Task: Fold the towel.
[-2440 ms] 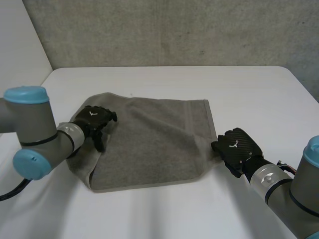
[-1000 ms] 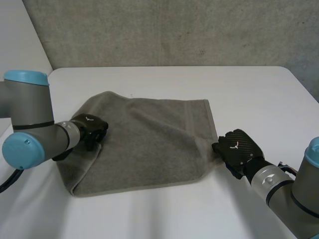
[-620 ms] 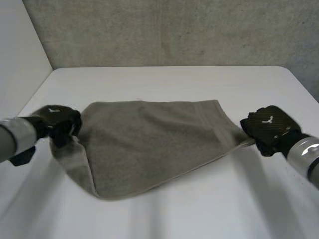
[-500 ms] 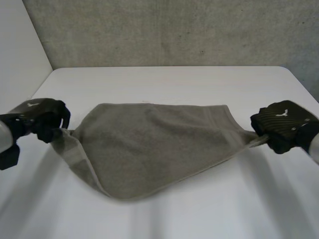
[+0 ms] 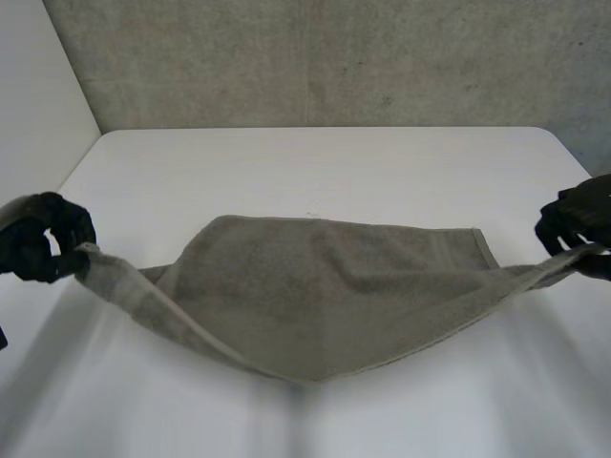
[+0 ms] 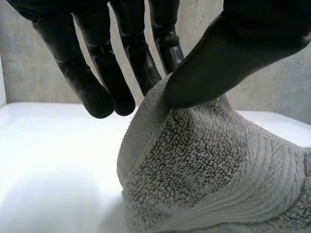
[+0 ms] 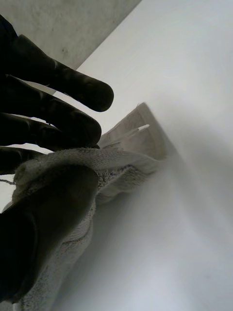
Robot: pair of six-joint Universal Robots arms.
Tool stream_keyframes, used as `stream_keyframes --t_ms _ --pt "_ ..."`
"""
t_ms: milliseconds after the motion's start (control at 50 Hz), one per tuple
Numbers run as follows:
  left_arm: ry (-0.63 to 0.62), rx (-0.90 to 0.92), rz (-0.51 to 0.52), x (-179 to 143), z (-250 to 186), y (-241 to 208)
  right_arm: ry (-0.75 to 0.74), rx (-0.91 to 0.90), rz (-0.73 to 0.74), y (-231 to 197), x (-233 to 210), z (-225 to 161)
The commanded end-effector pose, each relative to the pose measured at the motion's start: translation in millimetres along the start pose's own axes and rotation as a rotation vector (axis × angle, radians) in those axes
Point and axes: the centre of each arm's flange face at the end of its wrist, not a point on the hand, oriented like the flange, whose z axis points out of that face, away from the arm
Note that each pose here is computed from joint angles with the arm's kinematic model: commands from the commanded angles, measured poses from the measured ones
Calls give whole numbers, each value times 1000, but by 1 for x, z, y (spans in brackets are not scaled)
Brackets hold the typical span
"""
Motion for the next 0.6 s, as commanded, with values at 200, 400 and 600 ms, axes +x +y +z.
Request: stream_keyframes --t_ms 200,400,600 --pt "56 86 -3 18 92 -12 19 -99 -171 -21 -19 102" --pt "43 147 24 31 145 -52 243 136 -257 -89 -10 130" --pt "187 613 -6 88 132 -180 562 911 -16 -218 44 70"
